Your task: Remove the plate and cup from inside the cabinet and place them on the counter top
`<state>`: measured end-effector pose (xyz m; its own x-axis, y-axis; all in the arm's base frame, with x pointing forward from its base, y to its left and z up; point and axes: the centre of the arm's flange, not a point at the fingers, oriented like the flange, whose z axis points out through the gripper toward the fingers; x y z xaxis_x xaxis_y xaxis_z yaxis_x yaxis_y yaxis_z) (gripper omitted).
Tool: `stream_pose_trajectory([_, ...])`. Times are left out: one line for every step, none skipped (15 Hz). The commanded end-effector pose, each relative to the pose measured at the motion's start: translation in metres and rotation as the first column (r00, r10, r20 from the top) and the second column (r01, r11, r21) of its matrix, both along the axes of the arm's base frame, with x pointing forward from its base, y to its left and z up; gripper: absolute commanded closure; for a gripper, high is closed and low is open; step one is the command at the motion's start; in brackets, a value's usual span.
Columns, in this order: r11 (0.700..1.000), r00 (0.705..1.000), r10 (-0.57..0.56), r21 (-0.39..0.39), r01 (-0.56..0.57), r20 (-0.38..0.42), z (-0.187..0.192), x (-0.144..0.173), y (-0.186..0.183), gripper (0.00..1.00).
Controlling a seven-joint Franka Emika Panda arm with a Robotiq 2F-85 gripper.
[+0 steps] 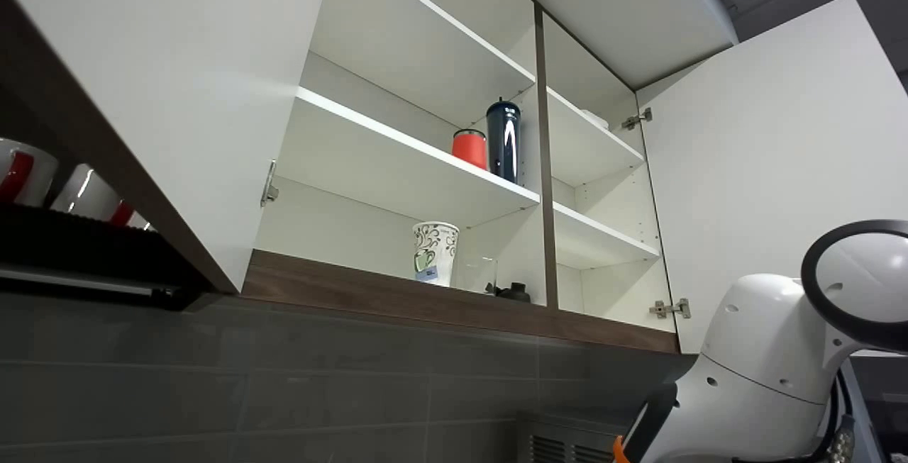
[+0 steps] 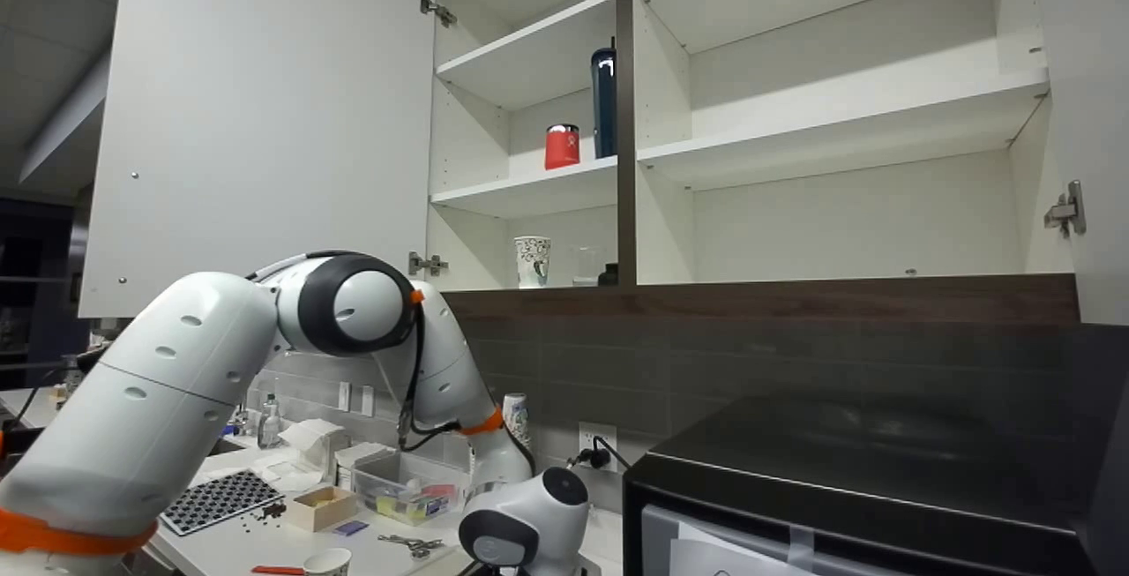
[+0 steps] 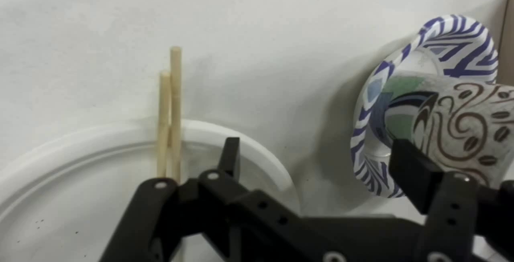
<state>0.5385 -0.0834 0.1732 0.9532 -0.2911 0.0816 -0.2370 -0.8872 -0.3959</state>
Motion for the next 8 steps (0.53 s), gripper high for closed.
stream_pose_trajectory([1.000, 1.000, -0.002, 0.018, 0.002, 0.013, 0.035, -0.020, -0.008, 0.00])
stream_pose_trajectory([1.000, 1.000, -0.013, 0.024, 0.012, 0.029, 0.043, -0.022, -0.009, 0.00])
stream_pose_trajectory([0.999, 0.999, -0.026, 0.045, 0.024, 0.040, 0.052, -0.025, -0.007, 0.00])
stream_pose_trajectory([0.998, 0.998, -0.039, 0.058, 0.036, 0.049, 0.061, -0.028, -0.004, 0.00])
stream_pose_trajectory([0.997, 0.998, -0.039, 0.072, 0.035, 0.054, 0.070, -0.032, -0.001, 0.00])
stream_pose_trajectory([0.996, 0.998, -0.030, 0.082, 0.024, 0.062, 0.080, -0.036, 0.006, 0.00])
stream_pose_trajectory([0.996, 0.997, -0.025, 0.090, 0.018, 0.070, 0.090, -0.040, 0.012, 0.00])
stream_pose_trajectory([0.996, 0.997, -0.022, 0.093, 0.015, 0.069, 0.099, -0.044, 0.021, 0.00])
